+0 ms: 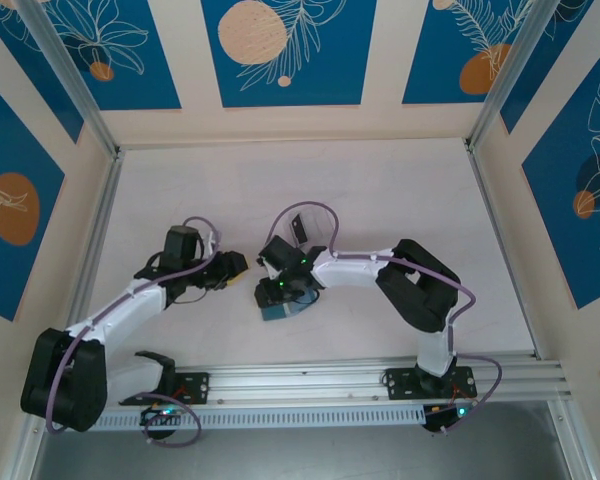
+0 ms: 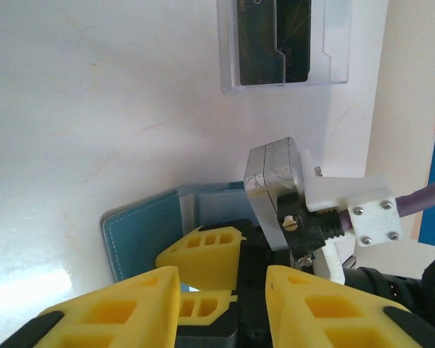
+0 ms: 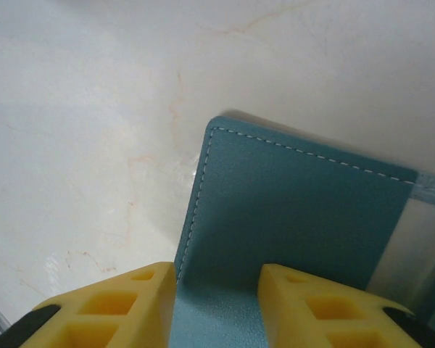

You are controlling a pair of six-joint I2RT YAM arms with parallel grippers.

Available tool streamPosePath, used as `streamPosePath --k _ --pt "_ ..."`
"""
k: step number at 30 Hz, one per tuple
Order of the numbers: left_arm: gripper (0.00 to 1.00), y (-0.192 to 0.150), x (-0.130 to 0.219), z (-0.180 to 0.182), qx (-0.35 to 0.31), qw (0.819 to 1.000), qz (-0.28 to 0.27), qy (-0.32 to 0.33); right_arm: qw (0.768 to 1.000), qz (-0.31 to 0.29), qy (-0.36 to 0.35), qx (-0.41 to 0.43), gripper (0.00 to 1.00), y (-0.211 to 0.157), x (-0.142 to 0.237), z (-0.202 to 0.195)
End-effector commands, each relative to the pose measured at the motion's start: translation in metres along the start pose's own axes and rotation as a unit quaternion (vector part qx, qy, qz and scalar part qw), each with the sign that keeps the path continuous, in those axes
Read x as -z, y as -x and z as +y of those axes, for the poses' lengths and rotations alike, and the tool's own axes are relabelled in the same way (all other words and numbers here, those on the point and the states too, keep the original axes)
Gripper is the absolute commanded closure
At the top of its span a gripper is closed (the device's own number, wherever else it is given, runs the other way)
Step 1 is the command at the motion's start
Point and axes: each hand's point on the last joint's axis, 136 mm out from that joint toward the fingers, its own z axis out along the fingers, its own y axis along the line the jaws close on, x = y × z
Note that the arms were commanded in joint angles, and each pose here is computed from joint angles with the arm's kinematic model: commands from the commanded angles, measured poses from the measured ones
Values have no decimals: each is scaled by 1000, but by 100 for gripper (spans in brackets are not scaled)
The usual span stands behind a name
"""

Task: Put the credit cards into the card holder
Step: Open the card holder at the bottom-center of the table, then rotate the card holder at the bottom-center of the table.

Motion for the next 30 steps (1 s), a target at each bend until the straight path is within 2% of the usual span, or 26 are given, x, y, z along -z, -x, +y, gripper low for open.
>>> streamPosePath --k 1,5,10,15,25,30 --pt "68 -8 -2 6 -4 999 32 11 998 58 -10 -17 61 -35 -12 -19" --pt "77 -13 -13 2 -17 998 57 13 997 64 25 -37 63 -38 -9 -17" --pt "86 -22 -34 4 -26 996 84 21 996 60 44 -47 87 -37 -5 -16" --pt "91 -33 -53 9 -33 993 107 39 996 56 50 -55 100 -35 -1 -17" --pt "92 -67 -72 39 -55 982 151 98 997 22 44 -59 99 -18 27 -24" --pt "92 -74 -77 50 -63 978 166 109 998 19 18 -50 85 -9 39 -37"
